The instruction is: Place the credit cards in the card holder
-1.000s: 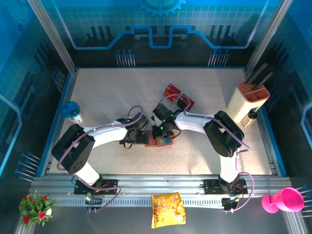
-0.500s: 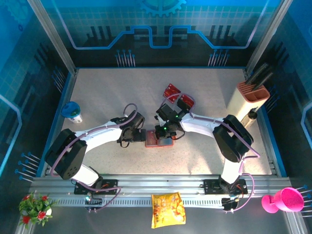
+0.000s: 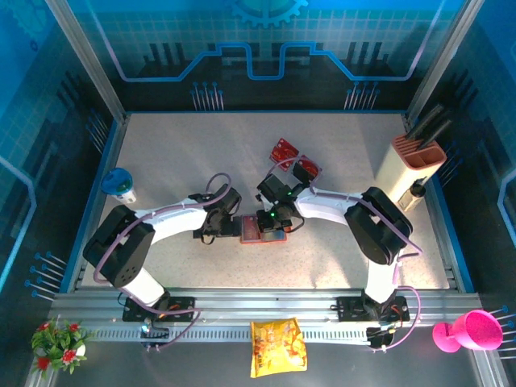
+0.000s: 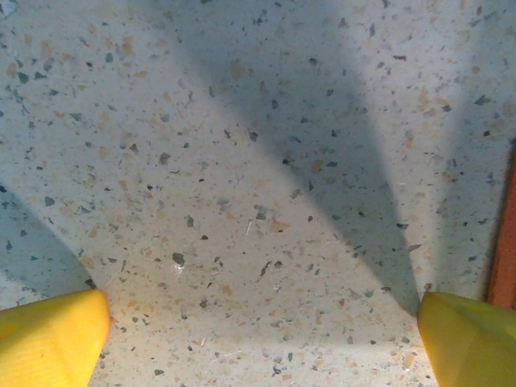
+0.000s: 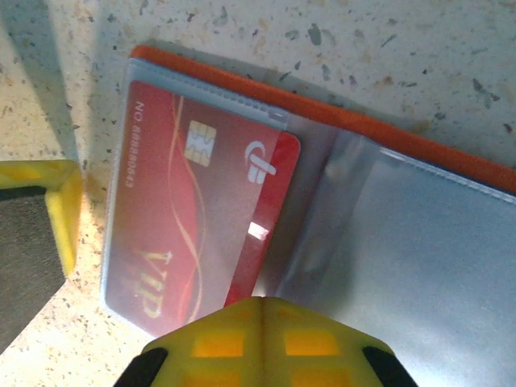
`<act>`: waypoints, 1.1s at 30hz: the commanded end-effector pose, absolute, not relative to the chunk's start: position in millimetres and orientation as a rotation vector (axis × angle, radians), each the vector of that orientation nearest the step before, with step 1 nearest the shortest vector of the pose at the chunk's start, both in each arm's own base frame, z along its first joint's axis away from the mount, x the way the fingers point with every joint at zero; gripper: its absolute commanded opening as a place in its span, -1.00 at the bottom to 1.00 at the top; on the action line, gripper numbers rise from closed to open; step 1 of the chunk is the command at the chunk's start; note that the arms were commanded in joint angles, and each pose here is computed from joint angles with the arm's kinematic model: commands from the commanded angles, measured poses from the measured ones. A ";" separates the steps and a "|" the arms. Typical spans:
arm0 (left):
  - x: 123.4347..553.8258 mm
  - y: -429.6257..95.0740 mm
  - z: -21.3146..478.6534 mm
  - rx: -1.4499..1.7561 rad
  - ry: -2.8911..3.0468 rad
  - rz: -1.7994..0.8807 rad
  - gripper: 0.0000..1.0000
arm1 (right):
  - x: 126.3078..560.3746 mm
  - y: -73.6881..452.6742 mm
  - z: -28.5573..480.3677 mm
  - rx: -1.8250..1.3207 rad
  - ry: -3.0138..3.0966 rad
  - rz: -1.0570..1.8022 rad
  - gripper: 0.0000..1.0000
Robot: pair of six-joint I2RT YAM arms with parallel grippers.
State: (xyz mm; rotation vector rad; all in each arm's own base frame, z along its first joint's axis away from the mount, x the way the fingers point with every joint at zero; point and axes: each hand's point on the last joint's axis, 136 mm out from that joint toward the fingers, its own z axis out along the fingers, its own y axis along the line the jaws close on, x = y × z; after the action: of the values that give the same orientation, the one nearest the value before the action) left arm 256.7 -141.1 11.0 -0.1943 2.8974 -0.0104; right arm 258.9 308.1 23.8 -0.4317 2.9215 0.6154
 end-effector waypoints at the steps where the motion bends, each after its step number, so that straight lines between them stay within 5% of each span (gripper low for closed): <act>1: 256.4 -145.9 3.3 -0.159 2.934 -0.030 0.98 | 263.3 312.9 20.1 -0.426 2.942 0.617 -1.00; 33: 256.1 -147.1 0.7 -0.164 2.932 -0.042 0.99 | 269.6 326.3 27.1 -0.443 2.938 0.661 -1.00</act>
State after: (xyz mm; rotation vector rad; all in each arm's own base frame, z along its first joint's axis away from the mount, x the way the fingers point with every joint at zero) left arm 256.7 -141.9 10.6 -0.1781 2.9069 -0.0056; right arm 265.9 321.6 26.3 -0.4427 2.9287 0.6491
